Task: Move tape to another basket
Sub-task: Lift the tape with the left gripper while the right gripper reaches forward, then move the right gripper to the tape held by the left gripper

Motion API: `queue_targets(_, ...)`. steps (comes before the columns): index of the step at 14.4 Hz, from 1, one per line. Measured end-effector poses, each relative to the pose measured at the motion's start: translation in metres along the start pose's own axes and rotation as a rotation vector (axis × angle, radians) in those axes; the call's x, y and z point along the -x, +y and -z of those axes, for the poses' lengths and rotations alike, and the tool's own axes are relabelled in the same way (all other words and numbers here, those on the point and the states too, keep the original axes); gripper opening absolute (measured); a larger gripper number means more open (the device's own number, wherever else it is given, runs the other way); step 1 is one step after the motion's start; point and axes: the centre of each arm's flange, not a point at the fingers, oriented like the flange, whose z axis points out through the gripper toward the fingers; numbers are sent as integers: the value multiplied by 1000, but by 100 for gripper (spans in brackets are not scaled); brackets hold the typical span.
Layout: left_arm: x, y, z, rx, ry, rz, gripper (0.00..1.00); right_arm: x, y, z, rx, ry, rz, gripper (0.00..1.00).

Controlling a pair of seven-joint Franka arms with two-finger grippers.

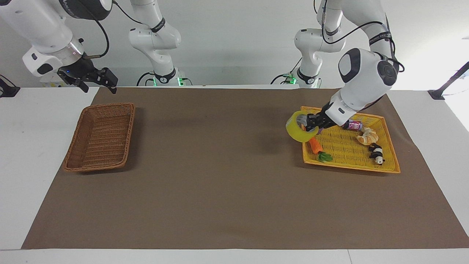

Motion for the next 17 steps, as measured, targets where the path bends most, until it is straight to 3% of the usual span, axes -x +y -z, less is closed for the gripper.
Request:
queue_targets(2,-4,50,-2,43,69,7,22,0,0,0,0,0,0,100)
queue_targets(7,4,89,-15,67,69,1,22,0,3,0,-15,2,31,100)
queue_targets(8,3,88,-15,69,69,3,22,0,-1,0,-63,5,80,100)
queue_targets(10,2,87,-14,71,70,7,22,-4,-20,-1,-235,39,158,100)
queue_targets(12,1,85,-15,68,66,11,22,-11,-43,-4,-405,98,193,100)
queue_targets(15,1,85,-16,69,64,12,22,-15,-98,-26,-683,133,209,100)
queue_targets(17,2,86,-16,74,61,13,22,-15,-139,-44,-775,142,213,100)
